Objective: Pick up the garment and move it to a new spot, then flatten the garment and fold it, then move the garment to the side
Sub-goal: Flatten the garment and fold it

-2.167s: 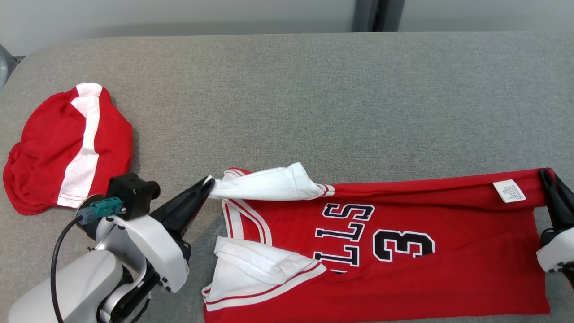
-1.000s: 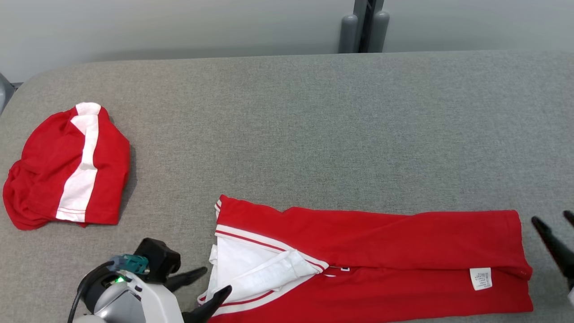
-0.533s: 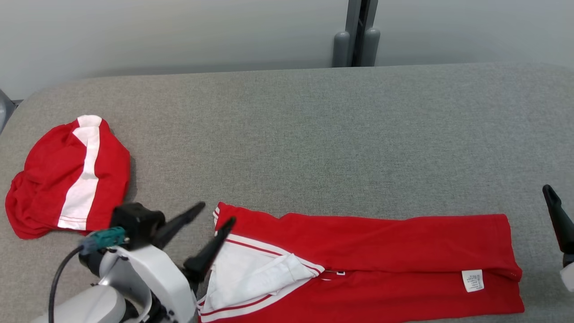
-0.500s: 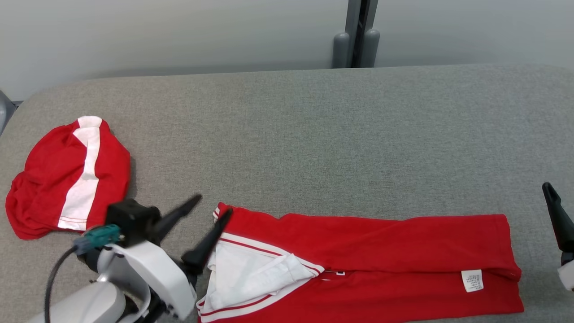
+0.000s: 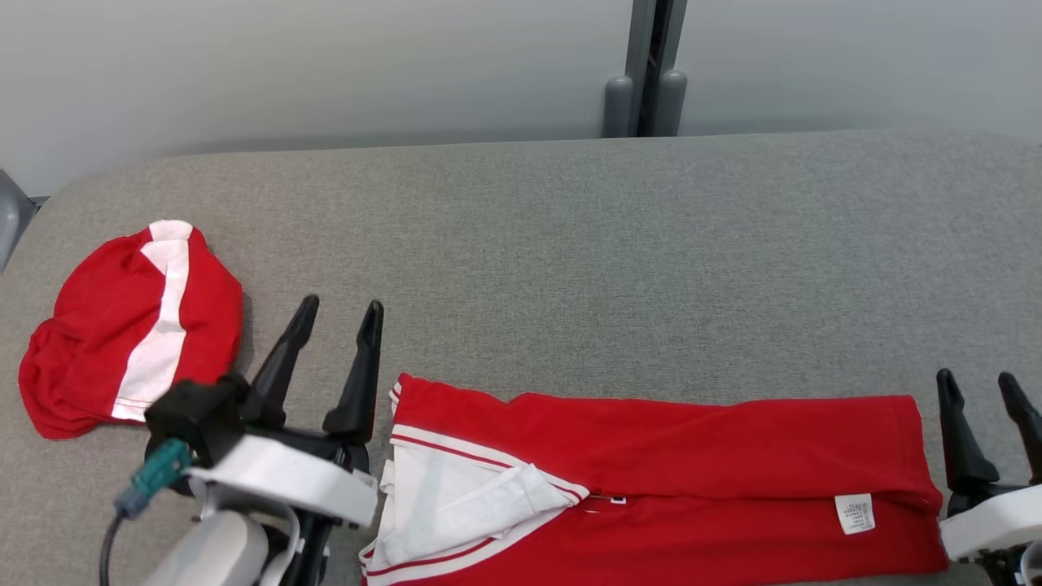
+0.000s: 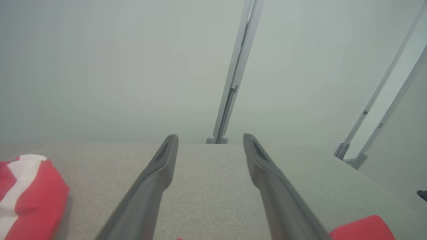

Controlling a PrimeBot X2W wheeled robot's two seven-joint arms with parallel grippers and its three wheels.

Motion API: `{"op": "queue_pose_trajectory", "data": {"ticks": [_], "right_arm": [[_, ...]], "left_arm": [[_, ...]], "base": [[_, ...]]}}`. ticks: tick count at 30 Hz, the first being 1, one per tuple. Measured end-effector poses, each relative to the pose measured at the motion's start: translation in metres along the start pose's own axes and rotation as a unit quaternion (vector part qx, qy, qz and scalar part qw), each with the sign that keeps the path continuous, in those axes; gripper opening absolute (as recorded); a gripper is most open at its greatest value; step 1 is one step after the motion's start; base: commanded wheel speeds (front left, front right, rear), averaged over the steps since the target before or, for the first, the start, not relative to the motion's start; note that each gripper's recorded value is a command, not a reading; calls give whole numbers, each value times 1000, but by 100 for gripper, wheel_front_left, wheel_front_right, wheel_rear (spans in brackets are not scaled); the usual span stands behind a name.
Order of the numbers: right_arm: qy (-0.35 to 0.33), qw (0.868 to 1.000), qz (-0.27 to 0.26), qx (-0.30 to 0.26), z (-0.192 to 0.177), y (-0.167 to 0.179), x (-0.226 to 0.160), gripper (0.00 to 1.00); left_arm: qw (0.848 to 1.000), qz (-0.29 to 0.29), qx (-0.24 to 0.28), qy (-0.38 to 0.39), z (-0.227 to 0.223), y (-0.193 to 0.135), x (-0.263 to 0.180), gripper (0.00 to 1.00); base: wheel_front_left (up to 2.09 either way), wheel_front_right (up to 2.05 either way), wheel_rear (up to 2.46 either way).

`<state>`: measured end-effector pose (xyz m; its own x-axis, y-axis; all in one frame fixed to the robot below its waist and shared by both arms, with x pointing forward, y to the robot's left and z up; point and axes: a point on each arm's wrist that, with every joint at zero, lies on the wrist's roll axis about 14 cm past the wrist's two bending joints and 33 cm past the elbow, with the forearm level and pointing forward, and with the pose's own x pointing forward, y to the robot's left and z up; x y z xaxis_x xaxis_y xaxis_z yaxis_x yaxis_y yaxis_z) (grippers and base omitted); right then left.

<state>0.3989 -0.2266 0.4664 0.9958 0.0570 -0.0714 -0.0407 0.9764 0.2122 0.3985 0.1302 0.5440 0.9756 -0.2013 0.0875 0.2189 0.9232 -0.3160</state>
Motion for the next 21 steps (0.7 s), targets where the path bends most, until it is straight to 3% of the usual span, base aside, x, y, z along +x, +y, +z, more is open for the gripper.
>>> {"op": "queue_pose_trajectory", "data": {"ticks": [8, 21], "right_arm": [[24, 1000, -8, 12, -20, -1, -6, 100], [96, 993, -52, 36, -68, -19, -19, 100]], "left_arm": [[1000, 17, 2, 9, -33, 0, -19, 100], [1000, 4, 21, 22, -49, 3, -22, 100]], "base": [[0, 0, 0], [0, 0, 0]]}}
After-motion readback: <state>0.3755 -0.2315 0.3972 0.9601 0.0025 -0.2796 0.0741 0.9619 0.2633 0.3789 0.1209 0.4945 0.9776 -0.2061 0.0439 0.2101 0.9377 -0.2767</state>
